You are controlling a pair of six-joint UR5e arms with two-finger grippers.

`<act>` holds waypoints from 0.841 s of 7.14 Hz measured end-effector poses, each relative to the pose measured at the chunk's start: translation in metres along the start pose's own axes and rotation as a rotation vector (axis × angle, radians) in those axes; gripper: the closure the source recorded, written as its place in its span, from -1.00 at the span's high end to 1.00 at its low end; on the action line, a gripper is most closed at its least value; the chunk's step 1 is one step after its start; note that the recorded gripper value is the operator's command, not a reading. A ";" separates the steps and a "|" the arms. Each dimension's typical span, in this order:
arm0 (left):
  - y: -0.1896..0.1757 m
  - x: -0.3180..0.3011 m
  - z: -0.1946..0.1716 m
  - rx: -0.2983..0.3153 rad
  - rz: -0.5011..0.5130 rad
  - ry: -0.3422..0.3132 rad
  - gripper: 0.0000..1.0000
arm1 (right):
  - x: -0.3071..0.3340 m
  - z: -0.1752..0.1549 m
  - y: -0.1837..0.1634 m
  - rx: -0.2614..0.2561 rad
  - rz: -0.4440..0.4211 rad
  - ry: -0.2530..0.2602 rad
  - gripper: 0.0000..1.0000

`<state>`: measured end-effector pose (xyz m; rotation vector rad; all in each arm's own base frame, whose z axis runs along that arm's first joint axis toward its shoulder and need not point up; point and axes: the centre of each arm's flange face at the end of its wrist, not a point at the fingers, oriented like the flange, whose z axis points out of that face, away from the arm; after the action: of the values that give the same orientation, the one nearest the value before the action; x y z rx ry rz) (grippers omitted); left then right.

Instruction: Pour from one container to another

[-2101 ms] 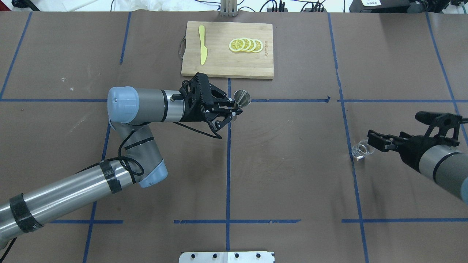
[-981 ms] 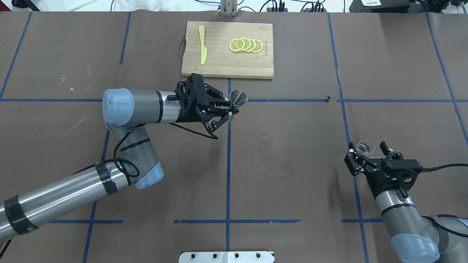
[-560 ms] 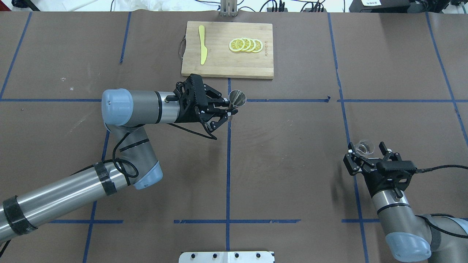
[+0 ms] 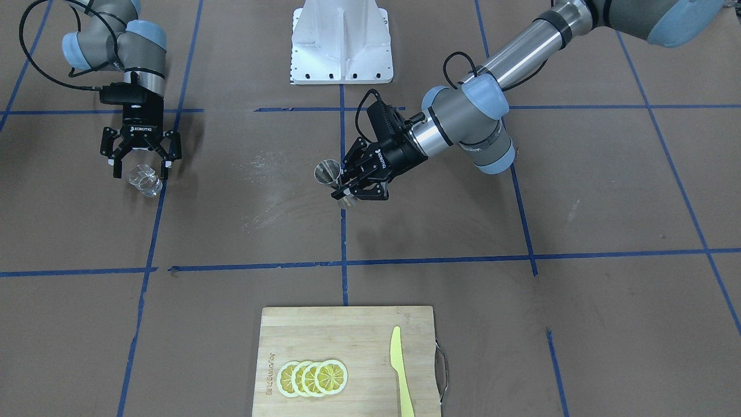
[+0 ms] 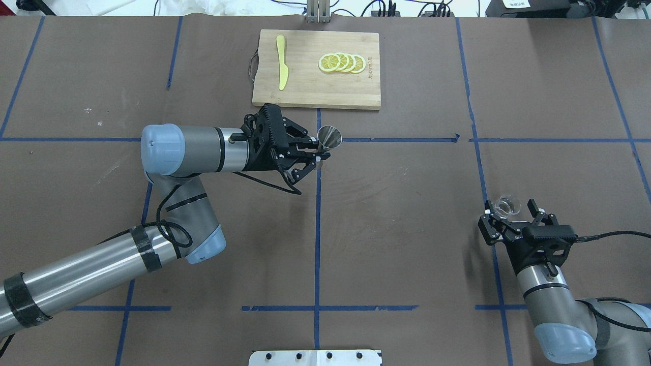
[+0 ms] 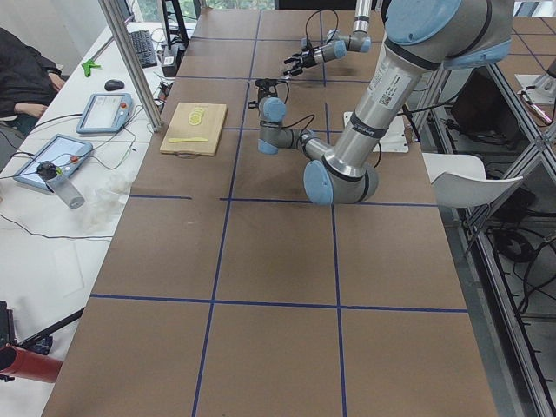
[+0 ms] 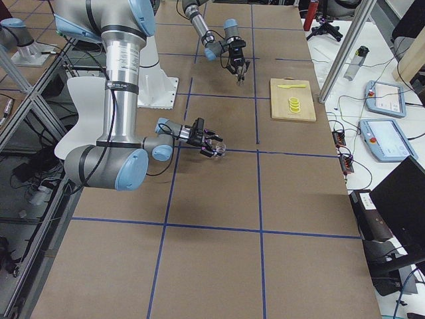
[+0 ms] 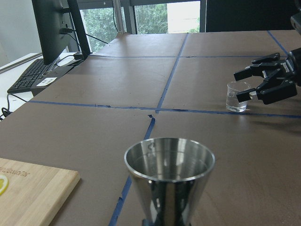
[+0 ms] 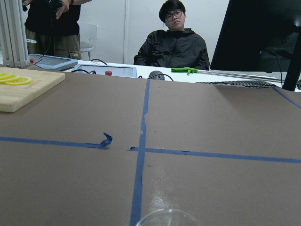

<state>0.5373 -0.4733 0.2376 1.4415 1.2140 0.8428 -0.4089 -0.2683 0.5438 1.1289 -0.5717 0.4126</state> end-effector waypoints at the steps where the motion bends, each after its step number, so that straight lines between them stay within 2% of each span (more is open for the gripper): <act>1: 0.000 0.000 0.000 0.000 0.000 0.000 -1.00 | -0.003 0.003 0.006 0.000 -0.003 0.002 0.92; 4: 0.000 0.000 0.000 0.002 0.001 0.000 -1.00 | -0.006 0.007 0.010 0.002 0.007 0.000 -0.09; 6: 0.000 0.000 0.000 0.002 0.000 0.000 -1.00 | -0.004 0.007 0.011 0.003 0.015 -0.003 -0.09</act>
<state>0.5371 -0.4732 0.2374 1.4430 1.2148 0.8426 -0.4202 -0.2713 0.5511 1.1288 -0.5826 0.4253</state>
